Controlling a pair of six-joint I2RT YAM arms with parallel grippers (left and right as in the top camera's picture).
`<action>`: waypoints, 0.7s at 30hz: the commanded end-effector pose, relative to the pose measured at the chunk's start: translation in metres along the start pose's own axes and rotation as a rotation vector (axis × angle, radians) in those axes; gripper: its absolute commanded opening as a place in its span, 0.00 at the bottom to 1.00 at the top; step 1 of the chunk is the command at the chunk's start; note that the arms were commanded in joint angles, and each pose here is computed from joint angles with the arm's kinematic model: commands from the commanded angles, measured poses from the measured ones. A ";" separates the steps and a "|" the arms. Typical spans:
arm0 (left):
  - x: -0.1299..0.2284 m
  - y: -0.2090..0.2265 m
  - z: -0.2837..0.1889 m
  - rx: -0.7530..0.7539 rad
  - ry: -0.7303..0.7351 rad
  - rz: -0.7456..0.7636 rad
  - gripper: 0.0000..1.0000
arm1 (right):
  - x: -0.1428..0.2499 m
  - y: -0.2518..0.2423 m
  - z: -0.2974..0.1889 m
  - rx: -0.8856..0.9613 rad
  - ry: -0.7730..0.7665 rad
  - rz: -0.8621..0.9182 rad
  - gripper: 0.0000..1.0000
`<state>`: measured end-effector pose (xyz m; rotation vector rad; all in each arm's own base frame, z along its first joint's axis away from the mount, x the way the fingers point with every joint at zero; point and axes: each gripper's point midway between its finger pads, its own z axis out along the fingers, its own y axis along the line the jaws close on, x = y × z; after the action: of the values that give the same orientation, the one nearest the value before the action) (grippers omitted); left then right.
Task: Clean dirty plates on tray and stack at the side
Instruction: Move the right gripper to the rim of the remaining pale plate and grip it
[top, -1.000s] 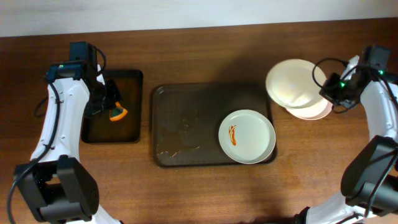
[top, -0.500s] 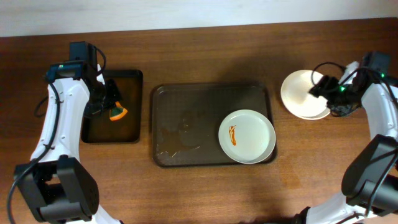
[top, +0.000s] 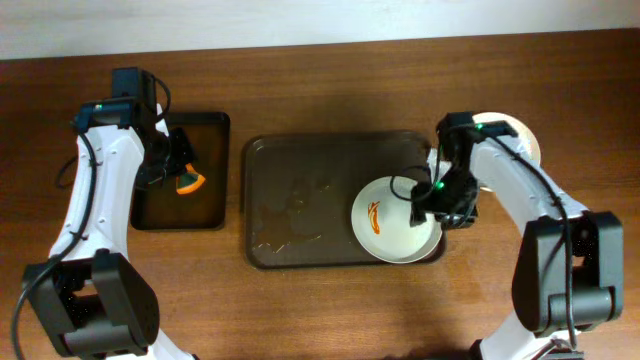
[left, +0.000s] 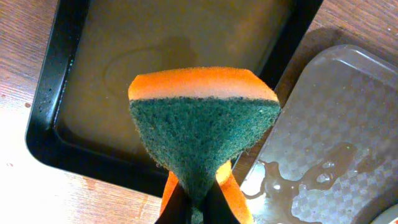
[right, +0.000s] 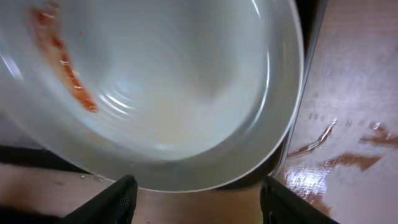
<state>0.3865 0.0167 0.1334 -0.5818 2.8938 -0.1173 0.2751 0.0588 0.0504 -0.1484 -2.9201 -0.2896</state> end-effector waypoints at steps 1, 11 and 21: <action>0.001 -0.001 0.003 0.007 0.013 0.014 0.00 | 0.011 -0.011 0.013 0.069 0.040 0.115 0.61; 0.001 -0.001 0.003 0.008 0.009 0.014 0.00 | 0.020 0.000 0.045 0.019 0.049 0.100 0.54; -0.002 -0.002 0.003 0.012 0.000 0.016 0.00 | -0.034 0.076 0.011 -0.012 -0.190 -0.168 0.53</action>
<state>0.3895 0.0168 0.1340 -0.5788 2.8820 -0.1198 0.2800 0.1428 0.0222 0.1146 -3.0202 -0.4245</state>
